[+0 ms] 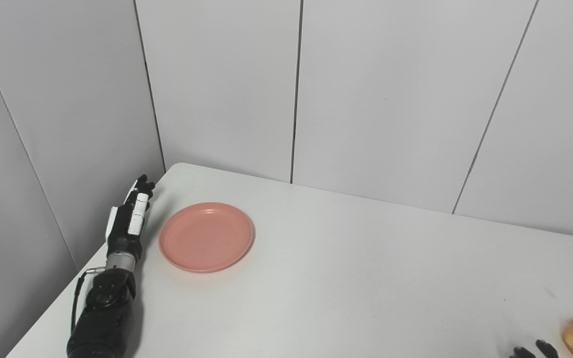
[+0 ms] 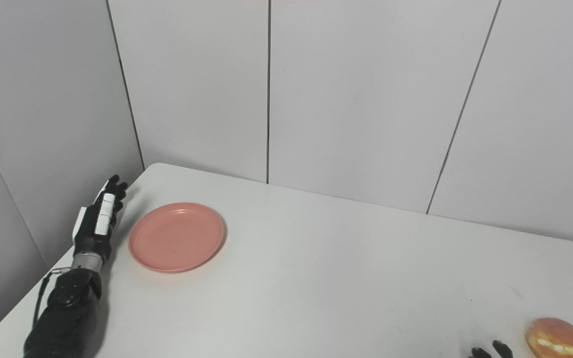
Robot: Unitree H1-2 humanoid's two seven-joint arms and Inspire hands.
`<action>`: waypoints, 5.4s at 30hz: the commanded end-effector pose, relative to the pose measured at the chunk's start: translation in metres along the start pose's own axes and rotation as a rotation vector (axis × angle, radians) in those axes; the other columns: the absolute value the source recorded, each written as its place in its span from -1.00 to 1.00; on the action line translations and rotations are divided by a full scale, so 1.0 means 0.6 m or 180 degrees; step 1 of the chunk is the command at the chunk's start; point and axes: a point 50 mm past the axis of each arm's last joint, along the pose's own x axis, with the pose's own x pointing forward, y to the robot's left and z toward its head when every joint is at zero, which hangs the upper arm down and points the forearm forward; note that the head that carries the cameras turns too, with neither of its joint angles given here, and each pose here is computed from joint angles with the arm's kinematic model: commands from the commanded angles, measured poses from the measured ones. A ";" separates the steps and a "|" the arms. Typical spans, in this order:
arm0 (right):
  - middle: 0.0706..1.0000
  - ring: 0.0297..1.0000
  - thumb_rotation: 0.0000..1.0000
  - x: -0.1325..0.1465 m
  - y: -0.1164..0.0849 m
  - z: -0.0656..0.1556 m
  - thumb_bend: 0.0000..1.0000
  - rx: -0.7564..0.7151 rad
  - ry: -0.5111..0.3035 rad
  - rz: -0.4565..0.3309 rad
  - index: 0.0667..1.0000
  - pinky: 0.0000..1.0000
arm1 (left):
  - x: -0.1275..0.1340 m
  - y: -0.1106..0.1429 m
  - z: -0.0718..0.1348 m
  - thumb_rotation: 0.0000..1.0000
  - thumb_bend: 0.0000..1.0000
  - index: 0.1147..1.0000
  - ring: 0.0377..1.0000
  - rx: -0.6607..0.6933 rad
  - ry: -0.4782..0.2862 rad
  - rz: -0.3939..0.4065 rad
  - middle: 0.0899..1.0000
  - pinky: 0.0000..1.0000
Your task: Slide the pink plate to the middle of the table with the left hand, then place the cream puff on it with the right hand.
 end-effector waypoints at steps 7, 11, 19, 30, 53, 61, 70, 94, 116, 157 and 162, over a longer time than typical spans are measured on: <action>0.71 0.76 1.00 -0.036 -0.029 -0.063 0.88 -0.0034 0.0735 -0.0242 0.86 0.79 | 0.032 -0.003 0.038 0.89 0.86 0.78 0.90 0.0192 -0.0212 -0.0107 0.81 0.95; 0.72 0.78 1.00 -0.036 -0.030 -0.063 0.89 -0.0029 0.0741 -0.0238 0.87 0.81 | 0.031 -0.016 0.033 0.89 0.88 0.79 0.93 0.0275 -0.0172 -0.0202 0.82 0.94; 0.72 0.78 1.00 -0.038 -0.029 -0.063 0.92 -0.0055 0.0741 -0.0226 0.87 0.82 | 0.031 -0.032 0.015 0.89 0.89 0.84 0.94 0.0372 0.0025 -0.0370 0.86 0.93; 0.69 0.74 1.00 -0.037 -0.025 -0.059 0.95 -0.0050 0.0727 -0.0226 0.84 0.77 | 0.019 -0.053 0.002 0.88 0.83 0.83 0.94 0.0364 0.0093 -0.0589 0.87 0.81; 0.66 0.71 1.00 -0.037 -0.020 -0.056 0.90 -0.0119 0.0726 -0.0203 0.80 0.72 | -0.033 -0.136 -0.006 0.80 0.99 0.79 0.86 0.0153 0.0048 -0.1041 0.79 0.73; 0.66 0.70 1.00 -0.036 -0.018 -0.055 0.91 -0.0107 0.0712 -0.0196 0.81 0.70 | -0.044 -0.174 -0.005 0.80 0.87 0.80 0.86 0.0088 0.0094 -0.1102 0.82 0.68; 0.65 0.69 1.00 -0.037 -0.017 -0.053 0.94 -0.0143 0.0717 -0.0193 0.82 0.68 | -0.058 -0.209 -0.005 0.84 0.90 0.86 0.87 0.0062 0.0084 -0.1194 0.86 0.73; 0.62 0.65 1.00 -0.035 -0.011 -0.054 0.86 -0.0170 0.0730 -0.0175 0.79 0.63 | -0.084 -0.271 -0.017 0.80 0.88 0.86 0.86 0.0015 0.0152 -0.1429 0.85 0.65; 0.60 0.63 1.00 -0.030 -0.003 -0.055 0.84 -0.0230 0.0735 -0.0134 0.79 0.62 | -0.121 -0.320 -0.042 0.80 0.87 0.91 0.86 0.0019 0.0283 -0.1708 0.86 0.71; 0.52 0.55 0.97 -0.017 0.065 -0.031 0.69 -0.0324 0.0716 -0.0034 0.65 0.51 | -0.136 -0.359 -0.026 0.73 0.91 1.00 0.87 -0.0282 0.0359 -0.2064 0.85 0.72; 0.53 0.55 0.96 -0.016 0.082 -0.027 0.66 -0.0344 0.0709 -0.0020 0.65 0.52 | -0.132 -0.352 -0.022 0.72 0.93 1.00 0.86 -0.0287 0.0380 -0.2057 0.87 0.68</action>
